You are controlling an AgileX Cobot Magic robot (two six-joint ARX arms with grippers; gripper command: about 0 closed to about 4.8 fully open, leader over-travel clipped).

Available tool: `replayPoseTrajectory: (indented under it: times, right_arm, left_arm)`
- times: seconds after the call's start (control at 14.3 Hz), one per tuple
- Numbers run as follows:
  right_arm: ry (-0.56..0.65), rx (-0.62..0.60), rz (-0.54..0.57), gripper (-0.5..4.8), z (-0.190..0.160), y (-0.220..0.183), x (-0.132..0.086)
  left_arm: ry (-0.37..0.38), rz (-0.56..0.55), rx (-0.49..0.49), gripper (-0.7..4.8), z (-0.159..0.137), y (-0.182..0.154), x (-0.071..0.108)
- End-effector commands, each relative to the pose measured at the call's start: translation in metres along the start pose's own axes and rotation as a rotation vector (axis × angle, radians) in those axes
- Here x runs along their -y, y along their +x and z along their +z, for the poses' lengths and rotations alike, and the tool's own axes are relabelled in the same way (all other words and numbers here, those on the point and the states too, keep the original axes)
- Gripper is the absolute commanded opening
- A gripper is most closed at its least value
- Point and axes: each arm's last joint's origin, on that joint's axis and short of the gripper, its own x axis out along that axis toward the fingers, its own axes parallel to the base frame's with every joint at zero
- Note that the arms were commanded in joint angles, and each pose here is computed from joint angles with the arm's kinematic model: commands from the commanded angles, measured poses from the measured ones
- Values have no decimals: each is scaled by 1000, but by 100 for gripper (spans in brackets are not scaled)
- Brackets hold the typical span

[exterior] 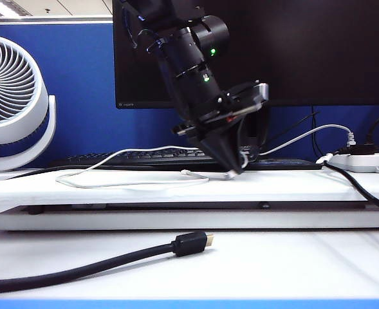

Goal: Pick up the Type-C charging cable and the charging base, insert one end of the Type-C charger into the corresponding slot on the base, and finally place the plugged-in charger back on the table.

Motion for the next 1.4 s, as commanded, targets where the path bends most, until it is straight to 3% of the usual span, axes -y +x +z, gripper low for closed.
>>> replayPoseTrajectory:
  times: [0.07,0.28,0.49,0.7,0.91,1.05,1.19,1.26,1.4]
  right_arm:
    - [11,18,-1,-1,2,-4,2]
    - [16,29,-3,-1,3,-10,4]
    - [24,48,-11,-1,5,-20,8]
    - [36,78,-14,-1,7,-32,13]
    - [57,129,-20,-1,10,-47,20]
    - [62,150,-2,-1,11,-52,21]
    - [64,167,26,-1,12,-57,22]
    - [62,182,65,-1,13,-57,21]
    - [39,210,179,-1,14,-57,18]
  left_arm:
    - [-58,-171,100,-6,14,-21,-1]
    - [-126,-315,235,-6,28,-57,-5]
    - [-119,-429,481,-6,47,-114,-7]
    - [-23,-439,768,-6,64,-179,6]
    - [127,-461,1134,-6,74,-253,27]
    - [227,-478,1295,-6,73,-283,38]
    - [295,-518,1383,-6,71,-298,44]
    - [293,-564,1423,-6,70,-305,46]
    - [329,-612,1437,-6,69,-310,49]
